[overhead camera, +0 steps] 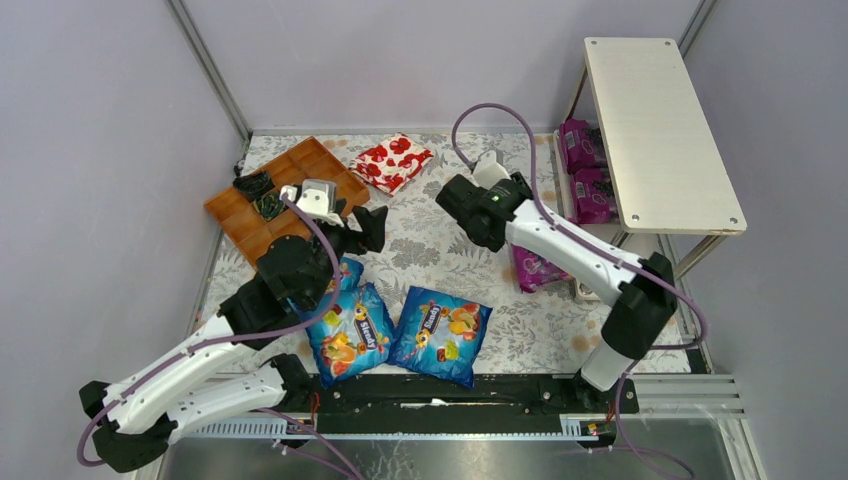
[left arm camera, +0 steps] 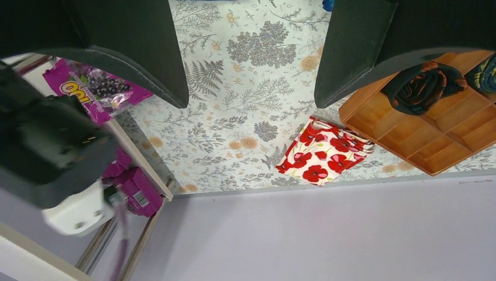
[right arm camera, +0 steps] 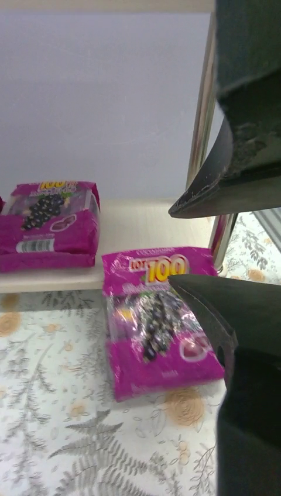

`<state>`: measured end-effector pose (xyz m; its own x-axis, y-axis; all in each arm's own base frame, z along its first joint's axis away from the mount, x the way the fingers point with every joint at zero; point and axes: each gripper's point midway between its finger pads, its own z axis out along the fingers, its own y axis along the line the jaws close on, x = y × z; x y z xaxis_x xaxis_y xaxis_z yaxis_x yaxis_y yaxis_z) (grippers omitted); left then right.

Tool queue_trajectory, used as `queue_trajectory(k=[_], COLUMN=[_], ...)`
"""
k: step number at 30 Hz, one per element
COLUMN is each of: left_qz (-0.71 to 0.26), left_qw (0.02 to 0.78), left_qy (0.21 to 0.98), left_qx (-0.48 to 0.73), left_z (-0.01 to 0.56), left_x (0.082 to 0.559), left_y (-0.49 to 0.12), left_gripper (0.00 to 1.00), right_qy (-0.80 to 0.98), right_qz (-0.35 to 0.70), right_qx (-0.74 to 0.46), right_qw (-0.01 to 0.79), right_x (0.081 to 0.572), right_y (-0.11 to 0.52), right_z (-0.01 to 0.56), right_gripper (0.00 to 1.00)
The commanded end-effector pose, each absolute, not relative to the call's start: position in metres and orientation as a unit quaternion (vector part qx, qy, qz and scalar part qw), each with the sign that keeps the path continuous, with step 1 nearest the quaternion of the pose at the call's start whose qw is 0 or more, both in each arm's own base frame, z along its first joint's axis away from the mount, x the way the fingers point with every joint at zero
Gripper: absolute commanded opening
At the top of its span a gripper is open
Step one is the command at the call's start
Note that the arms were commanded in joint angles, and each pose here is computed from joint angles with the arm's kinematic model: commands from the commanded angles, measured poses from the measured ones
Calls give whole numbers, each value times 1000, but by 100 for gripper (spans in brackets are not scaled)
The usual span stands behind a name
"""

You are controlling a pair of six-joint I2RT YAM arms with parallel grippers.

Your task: Place and organize the candy bags onto the shelf

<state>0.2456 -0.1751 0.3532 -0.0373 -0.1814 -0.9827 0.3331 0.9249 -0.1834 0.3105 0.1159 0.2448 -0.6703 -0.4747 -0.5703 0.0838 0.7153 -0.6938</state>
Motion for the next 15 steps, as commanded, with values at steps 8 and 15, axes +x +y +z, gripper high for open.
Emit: queue_trajectory(k=[8,15], left_qz=[-229,-224], left_qw=[696,687], left_qy=[679,688], left_qx=[49,59], left_z=[366,358], left_x=[240,243], left_y=[-181,-188], left_gripper=[84,84], right_qy=[911,905], right_qz=[-148,-234], right_qx=[-125,-66], right_qw=[364,348], right_x=[311,301], right_y=[181,141], right_z=[203,192], right_gripper=[70,90])
